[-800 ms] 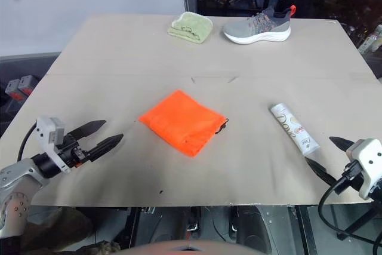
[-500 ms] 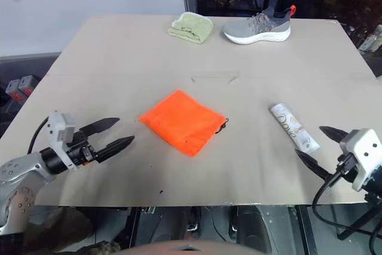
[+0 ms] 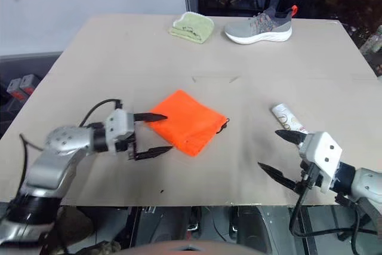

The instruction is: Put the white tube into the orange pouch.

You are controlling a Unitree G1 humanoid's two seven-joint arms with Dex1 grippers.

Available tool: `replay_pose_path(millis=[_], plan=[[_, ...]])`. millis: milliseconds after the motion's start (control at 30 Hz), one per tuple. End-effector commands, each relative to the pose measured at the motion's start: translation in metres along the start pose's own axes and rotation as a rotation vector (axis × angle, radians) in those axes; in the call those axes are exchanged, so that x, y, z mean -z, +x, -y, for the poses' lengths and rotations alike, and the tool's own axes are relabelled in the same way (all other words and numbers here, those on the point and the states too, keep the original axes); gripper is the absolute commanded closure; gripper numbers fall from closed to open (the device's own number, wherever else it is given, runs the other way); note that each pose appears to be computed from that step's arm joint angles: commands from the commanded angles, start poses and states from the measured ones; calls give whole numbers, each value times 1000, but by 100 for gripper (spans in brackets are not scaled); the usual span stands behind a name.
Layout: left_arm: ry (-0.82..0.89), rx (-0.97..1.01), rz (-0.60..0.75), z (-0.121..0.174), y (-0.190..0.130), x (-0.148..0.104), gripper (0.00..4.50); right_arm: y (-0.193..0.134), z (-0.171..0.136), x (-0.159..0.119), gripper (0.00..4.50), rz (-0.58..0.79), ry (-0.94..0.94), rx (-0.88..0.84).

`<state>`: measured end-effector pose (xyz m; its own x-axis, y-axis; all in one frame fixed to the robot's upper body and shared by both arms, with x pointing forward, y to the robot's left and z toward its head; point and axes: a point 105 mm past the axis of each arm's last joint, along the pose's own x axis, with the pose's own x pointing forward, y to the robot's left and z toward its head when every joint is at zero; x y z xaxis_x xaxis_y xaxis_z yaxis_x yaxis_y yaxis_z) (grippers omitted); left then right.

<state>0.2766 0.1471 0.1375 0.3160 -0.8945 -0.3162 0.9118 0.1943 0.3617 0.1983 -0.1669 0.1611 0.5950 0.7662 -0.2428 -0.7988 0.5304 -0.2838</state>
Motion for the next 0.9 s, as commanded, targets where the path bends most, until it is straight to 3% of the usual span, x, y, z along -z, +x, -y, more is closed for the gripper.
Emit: replay_pose_path(millis=[33,233,267,300,433,567,733,900], plan=[[84,138,-23,-2,23,1,6,9,-7,-17,1,35,-44,-9],[171,334,-100,-11,46,16,6,13,-9,-23,1,38,-47,35],[183,357,-110,-13,47,18,55,13,-10,-24,0,37,-47,41],[191,371,-118,-15,48,18,73,13,-10,-24,0,38,-46,49],[216,432,-115,-21,52,20,254,13,-10,-25,0,37,-39,81],[170,425,-10,-28,59,4,446,12,-10,-24,0,36,-25,108],[84,377,157,-40,46,-22,449,8,-4,-16,0,14,15,190],[5,287,247,-50,33,-37,449,2,16,18,0,-165,52,346]])
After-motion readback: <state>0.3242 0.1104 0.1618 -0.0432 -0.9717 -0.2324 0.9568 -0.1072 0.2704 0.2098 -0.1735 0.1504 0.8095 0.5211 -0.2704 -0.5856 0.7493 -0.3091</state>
